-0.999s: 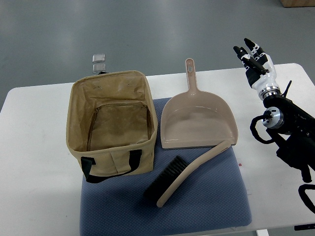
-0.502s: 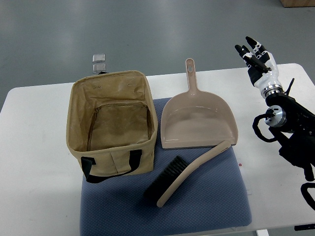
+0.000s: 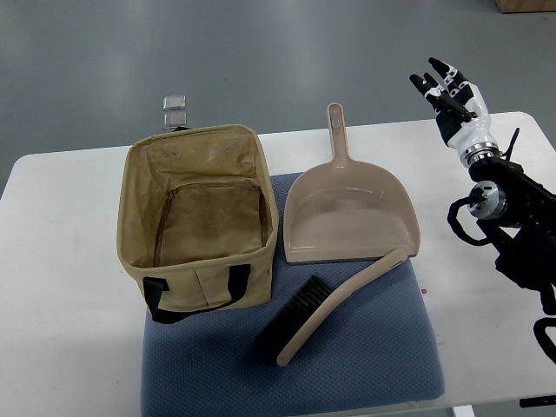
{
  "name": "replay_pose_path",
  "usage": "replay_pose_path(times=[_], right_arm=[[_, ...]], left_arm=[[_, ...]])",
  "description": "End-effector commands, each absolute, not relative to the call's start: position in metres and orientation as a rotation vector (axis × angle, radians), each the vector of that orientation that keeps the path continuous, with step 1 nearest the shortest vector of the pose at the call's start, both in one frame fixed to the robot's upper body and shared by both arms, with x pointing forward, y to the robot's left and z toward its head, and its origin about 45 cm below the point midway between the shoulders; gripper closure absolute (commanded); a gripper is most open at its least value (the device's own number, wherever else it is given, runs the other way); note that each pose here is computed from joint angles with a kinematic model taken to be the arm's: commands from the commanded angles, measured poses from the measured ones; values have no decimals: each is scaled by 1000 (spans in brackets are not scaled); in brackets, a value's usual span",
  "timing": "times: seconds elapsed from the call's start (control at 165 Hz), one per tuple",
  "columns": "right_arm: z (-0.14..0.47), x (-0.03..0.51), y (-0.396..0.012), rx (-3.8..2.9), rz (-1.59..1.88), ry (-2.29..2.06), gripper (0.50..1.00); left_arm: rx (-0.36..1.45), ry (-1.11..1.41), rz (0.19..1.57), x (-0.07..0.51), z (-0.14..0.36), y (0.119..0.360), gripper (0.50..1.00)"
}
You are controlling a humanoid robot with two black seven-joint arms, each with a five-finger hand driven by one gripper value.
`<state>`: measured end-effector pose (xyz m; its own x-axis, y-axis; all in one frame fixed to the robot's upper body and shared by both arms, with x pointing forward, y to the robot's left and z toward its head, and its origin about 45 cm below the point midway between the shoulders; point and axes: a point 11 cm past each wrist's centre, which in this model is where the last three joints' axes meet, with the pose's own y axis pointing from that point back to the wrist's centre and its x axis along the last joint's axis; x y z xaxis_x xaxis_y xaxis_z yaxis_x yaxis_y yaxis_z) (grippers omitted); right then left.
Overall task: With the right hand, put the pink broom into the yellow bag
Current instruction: 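Move the right hand over the beige brush handle near the dustpan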
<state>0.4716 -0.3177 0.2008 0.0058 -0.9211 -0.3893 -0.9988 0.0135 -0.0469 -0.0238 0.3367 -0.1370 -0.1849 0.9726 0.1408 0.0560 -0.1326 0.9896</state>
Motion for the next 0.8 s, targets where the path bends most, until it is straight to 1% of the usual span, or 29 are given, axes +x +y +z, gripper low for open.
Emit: replay_pose_path(times=[0.0,0.121,0.206,0.303,0.387,0.454,0.587,0.793], right_arm=[[203,472,-315,-2063,288,1992,570],[207,475,-303,-2161,228,1968,570],[212,475,-314,-2193,183,1980,570],[225,476,-316,-2337,57,1953,570],[238,475,-305,-2506,-71,1861,570],[252,474,-303,-2624,-227,1804,570],[267,464,-281,-2874,-550,1606,570],[277,433,-258,-3095,-1074,1196,570]], left_arm=[[1248,1314,1432,-24,-137,337,500],[1248,1314,1432,-24,-137,337,500],[1248,1314,1432,-24,-137,337,500],[1248,1314,1432,-24,-137,337,500],[1248,1314,1432,-24,-137,337,500],[1248,1314,1432,-24,-137,337,500],[1248,1314,1432,-24,-137,337,500],[1248,1314,1432,-24,-137,337,500]])
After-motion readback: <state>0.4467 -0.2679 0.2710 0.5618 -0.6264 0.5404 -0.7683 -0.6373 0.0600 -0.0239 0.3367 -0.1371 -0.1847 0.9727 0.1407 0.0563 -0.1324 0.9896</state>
